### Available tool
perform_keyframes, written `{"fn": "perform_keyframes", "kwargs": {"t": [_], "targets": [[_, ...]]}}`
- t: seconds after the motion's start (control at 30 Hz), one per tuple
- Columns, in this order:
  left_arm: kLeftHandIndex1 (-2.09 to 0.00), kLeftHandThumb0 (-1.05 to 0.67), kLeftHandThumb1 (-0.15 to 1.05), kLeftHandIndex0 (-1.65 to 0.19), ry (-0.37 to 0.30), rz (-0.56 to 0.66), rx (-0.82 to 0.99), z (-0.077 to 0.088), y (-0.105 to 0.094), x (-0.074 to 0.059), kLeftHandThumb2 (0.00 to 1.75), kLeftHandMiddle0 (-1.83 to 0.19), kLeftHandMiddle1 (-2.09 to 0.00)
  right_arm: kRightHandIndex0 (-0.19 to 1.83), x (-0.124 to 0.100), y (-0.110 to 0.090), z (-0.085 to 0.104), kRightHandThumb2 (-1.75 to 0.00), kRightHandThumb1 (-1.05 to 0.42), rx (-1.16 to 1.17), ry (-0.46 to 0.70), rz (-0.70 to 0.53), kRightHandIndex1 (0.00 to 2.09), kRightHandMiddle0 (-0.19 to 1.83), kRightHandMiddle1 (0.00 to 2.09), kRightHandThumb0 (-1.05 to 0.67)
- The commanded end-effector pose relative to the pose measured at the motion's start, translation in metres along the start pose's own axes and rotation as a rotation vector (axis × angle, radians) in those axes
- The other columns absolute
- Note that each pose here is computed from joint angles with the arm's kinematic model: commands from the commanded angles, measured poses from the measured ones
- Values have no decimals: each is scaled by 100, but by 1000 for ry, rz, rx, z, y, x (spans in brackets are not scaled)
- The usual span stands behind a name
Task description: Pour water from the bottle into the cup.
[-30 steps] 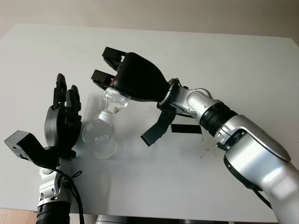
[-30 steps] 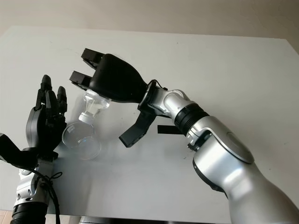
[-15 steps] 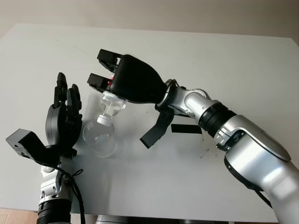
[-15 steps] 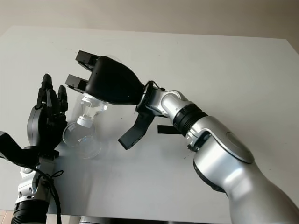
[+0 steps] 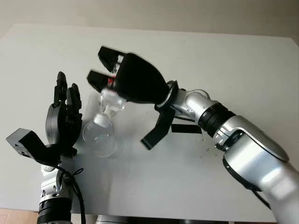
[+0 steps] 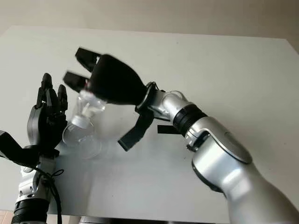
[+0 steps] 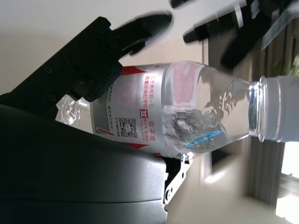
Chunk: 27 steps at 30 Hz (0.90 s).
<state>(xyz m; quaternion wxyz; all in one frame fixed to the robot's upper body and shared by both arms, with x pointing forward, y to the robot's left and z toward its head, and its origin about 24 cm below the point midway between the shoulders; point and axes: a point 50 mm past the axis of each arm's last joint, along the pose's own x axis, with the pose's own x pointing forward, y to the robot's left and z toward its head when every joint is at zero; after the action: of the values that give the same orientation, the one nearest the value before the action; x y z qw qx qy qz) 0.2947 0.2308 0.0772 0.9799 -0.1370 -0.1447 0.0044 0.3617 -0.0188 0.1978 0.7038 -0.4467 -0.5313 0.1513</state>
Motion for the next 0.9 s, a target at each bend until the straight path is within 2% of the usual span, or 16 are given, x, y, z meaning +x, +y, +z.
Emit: {"fn": "perform_keyframes", "kwargs": {"t": [0.0,0.07,0.13,0.2,0.3,0.4,0.53,0.63,0.73,0.87], "targets": [[-4,-69,105,19,28,-1,0,-6,3,-5,48,18,-5,125,-4,-14,-22,-84,-71,328,261,-94,209,95,209,-6],[-5,-69,105,18,26,-4,-2,-6,3,-5,48,17,-5,126,-9,-23,-39,-49,-91,600,413,-127,209,103,209,-13],[-5,-70,105,18,26,-3,1,-6,3,-5,47,17,-5,129,-21,-28,-57,-30,-101,841,540,-146,209,113,209,-17],[-4,-71,105,19,27,4,0,-6,3,-6,47,18,-5,131,-36,-31,-71,-27,-104,1003,633,-145,209,117,209,-17],[-4,-70,105,19,27,8,-5,-6,4,-7,47,18,-5,128,-55,-33,-81,-31,-105,1142,705,-140,209,114,209,-13],[-3,-70,105,19,32,6,-11,-7,6,-8,47,18,-5,113,-81,-34,-90,-29,-105,1262,818,-128,209,95,209,-14],[-2,-71,105,19,33,14,-18,-8,8,-10,46,18,-5,117,-110,-33,-93,-30,-105,1315,930,-110,209,83,209,-16],[-3,-72,105,18,36,15,-31,-9,8,-11,46,18,-5,124,-131,-35,-88,-34,-105,1322,961,-100,209,67,209,-17],[-3,-73,105,19,40,14,-22,-9,8,-11,45,19,-5,120,-151,-34,-76,-31,-105,1342,1002,-85,209,49,209,-20],[0,-74,105,19,44,4,-16,-10,10,-11,46,19,-2,108,-168,-34,-59,-27,-105,1339,1043,-46,209,38,209,-22]]}}
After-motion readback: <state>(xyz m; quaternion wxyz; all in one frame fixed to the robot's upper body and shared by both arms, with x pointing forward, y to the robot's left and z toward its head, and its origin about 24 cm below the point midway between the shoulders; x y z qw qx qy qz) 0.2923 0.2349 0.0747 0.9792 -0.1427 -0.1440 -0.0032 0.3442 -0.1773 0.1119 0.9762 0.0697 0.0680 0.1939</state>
